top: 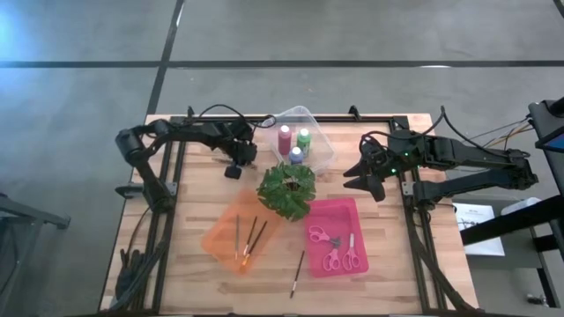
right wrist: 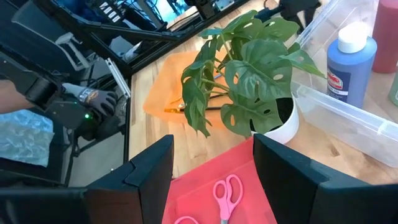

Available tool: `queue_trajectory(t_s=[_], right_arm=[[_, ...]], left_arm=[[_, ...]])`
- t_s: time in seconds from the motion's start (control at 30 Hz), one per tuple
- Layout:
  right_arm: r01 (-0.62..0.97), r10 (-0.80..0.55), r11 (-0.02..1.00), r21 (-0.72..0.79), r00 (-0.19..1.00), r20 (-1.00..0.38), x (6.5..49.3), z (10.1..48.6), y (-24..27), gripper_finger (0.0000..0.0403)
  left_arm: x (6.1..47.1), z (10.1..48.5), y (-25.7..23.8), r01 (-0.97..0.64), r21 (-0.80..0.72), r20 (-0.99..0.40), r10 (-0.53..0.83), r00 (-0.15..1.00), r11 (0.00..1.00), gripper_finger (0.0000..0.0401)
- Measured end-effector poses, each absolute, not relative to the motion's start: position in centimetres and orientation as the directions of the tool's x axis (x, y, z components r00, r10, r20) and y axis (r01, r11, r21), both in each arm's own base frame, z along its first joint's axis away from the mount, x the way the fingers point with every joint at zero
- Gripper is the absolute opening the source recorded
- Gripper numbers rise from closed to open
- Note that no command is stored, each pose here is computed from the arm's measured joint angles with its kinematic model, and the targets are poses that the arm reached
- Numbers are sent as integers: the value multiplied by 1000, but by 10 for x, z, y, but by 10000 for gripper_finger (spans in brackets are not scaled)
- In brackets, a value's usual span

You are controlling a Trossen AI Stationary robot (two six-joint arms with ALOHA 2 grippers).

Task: Pick & Place Paint Supplies
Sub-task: Put the blue paint brush into the orange bin

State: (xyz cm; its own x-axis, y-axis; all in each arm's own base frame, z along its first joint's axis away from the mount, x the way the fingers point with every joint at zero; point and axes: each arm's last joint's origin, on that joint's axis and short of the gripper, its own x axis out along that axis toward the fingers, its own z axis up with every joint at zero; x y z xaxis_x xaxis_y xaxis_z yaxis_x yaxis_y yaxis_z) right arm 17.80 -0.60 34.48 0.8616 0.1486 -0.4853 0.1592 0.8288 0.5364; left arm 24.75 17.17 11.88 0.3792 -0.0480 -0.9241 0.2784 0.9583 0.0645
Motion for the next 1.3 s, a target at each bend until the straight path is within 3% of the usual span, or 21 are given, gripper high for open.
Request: queue_trajectory(t_s=[0.37,0.67,0.87,1.1,1.3], right_arm=[[136,175,830,541,858,-484,178,345,0,212],[104,201,841,530,851,-486,178,345,6,212],[92,202,852,516,851,-485,178,345,7,212],[87,202,855,512,853,-481,178,345,7,212],[81,218,849,522,847,-485,178,345,7,212]], left_arm=[[247,167,170,154,172,-824,57,564,973,2],[232,241,151,65,171,-609,53,791,983,1],[213,289,116,184,142,-422,-108,900,973,0],[213,324,39,515,111,-244,-479,843,850,0],[229,329,-31,562,204,-265,-507,820,802,0]])
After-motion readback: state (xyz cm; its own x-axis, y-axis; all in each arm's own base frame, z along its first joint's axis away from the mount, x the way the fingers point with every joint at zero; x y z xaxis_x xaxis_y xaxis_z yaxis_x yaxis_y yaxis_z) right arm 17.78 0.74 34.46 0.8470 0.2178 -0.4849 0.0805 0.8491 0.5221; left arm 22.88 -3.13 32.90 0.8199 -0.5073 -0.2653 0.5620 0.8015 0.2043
